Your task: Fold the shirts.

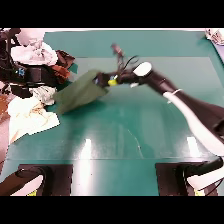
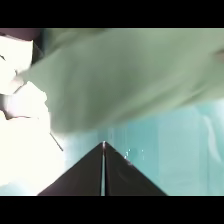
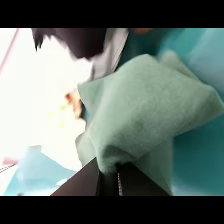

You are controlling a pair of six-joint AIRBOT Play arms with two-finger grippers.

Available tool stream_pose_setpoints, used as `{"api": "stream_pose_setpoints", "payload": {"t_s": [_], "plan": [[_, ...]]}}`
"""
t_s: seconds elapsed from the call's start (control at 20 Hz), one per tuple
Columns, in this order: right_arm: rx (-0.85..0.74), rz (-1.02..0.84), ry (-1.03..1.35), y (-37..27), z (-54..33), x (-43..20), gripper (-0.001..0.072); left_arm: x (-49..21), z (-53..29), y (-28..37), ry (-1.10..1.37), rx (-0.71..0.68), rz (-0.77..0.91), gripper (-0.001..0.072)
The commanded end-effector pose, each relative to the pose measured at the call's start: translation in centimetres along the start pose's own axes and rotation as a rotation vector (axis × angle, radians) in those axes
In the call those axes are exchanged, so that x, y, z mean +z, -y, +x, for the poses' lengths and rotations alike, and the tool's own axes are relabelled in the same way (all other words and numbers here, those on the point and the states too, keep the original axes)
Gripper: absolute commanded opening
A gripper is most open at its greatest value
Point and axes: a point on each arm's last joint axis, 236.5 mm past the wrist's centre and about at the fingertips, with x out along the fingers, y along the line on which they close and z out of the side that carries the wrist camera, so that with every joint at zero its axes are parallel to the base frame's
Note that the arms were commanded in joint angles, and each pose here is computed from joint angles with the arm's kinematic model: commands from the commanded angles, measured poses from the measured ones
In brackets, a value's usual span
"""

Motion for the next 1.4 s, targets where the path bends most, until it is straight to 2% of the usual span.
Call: {"api": "stream_pose_setpoints", "payload": {"t_s": [0.0,0.2,0.35,0.55,0.7,0.9,1.15,1.35], "plan": [[-0.285,-0.032,0.051,5.3,-9.6,5.0,0.0018,-0.1,-0.1,0.9,-0.006,-0.038,-0.005,0.0025],[-0.589,0.145,0.097,16.7,-23.1,7.4,0.0018,-0.2,-0.2,2.5,-0.008,-0.107,-0.015,0.0025],[-0.75,0.339,0.169,24.7,-34.3,6.2,0.0019,-0.3,-0.3,3.6,-0.013,-0.152,-0.022,0.0025],[-0.913,0.597,0.354,31.6,-50.0,2.1,0.0018,0.0,-0.6,5.4,-0.002,-0.23,-0.04,0.0025],[-0.97,0.83,0.46,33.7,-58.0,-3.5,0.0018,0.9,-0.9,6.3,0.031,-0.27,-0.055,0.0025],[-0.944,1.111,0.433,34.0,-61.2,-12.8,0.0019,1.1,-1.0,6.7,0.038,-0.287,-0.06,0.0025],[-1.18,1.27,0.461,33.4,-65.5,-22.2,0.0019,0.5,-0.9,6.6,0.016,-0.284,-0.055,0.0025],[-1.342,1.31,0.582,32.0,-68.0,-26.5,0.0018,0.5,-0.9,6.6,0.014,-0.284,-0.054,0.0025]]}}
